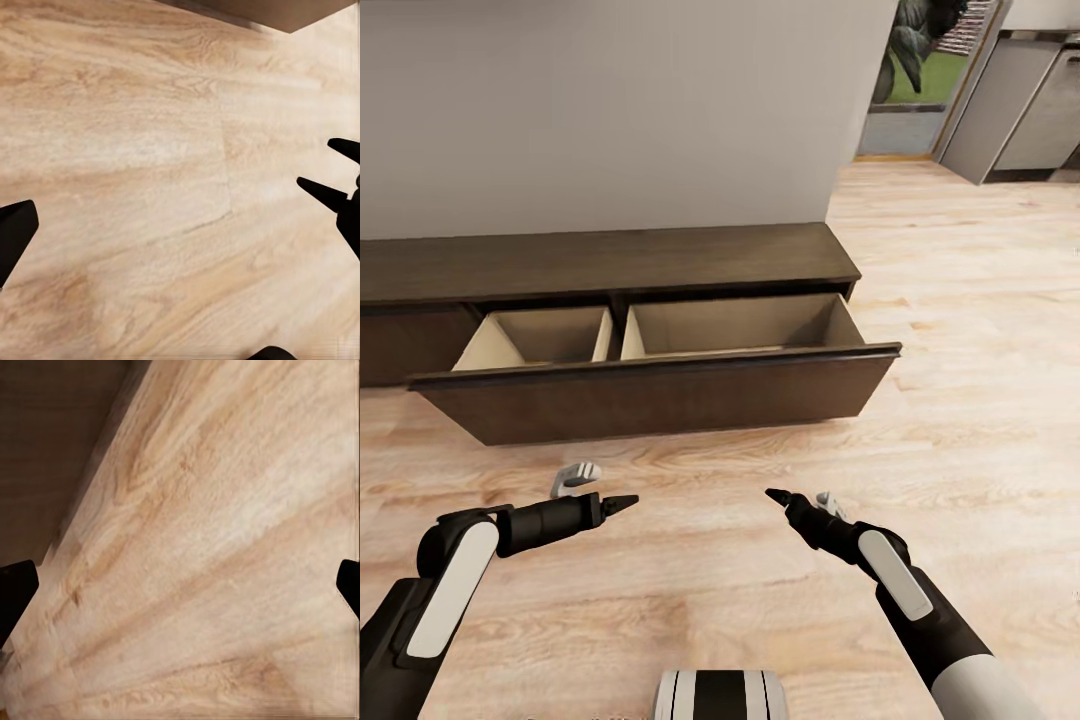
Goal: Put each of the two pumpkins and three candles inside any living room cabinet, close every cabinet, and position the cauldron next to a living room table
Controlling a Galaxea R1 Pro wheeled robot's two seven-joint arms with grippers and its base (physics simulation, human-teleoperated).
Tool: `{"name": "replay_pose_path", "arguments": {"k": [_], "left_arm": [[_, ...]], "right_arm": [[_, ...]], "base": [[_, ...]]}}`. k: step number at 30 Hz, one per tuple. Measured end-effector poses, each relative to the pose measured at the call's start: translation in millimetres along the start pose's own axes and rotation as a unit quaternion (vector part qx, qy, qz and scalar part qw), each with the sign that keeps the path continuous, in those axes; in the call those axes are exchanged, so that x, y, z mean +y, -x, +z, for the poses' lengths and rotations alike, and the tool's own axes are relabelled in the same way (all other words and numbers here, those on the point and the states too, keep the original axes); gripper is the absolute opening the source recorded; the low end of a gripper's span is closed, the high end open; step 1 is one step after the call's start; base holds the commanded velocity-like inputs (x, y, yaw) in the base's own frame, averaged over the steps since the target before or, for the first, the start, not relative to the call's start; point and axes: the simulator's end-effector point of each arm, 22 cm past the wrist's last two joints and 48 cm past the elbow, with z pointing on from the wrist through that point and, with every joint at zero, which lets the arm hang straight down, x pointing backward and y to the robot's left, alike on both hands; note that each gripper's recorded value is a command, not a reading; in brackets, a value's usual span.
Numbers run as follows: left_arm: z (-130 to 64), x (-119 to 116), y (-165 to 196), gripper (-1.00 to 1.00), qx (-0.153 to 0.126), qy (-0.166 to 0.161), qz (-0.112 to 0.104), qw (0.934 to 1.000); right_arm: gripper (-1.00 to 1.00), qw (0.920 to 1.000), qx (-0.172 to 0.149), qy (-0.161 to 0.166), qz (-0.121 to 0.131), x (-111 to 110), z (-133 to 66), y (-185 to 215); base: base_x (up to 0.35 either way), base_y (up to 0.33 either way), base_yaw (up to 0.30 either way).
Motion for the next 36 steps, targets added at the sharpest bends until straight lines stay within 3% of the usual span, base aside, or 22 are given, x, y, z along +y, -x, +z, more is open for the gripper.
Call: {"name": "replay_pose_path", "arguments": {"k": [12, 30, 33, 36], "left_arm": [[-1.2, -1, 1, 1.0, -0.001, -0.001, 0.002, 1.0], [-6.9, -6, 7, 1.0, -0.009, 0.0, 0.007, 0.9999], [-7.9, 0, 8, 1.0, -0.01, 0.015, 0.008, 0.9998], [-10.4, 23, 8, 1.0, -0.012, 0.07, 0.007, 0.9975]], "right_arm": [[1.0, 1.0, -0.001, 0.002, 0.0, 1, -0.4, 0], [1.0, 0.9999, -0.005, 0.008, -0.003, 10, -5.2, 4], [1.0, 0.9999, -0.006, 0.008, -0.004, 11, -6.1, 5], [1.0, 0.9999, -0.011, 0.004, -0.008, 8, -9.4, 10]], "base": [[-0.017, -0.001, -0.031], [-0.065, 0.0, -0.198], [-0.002, 0.0, -0.215], [-0.001, 0.0, -0.215]]}}
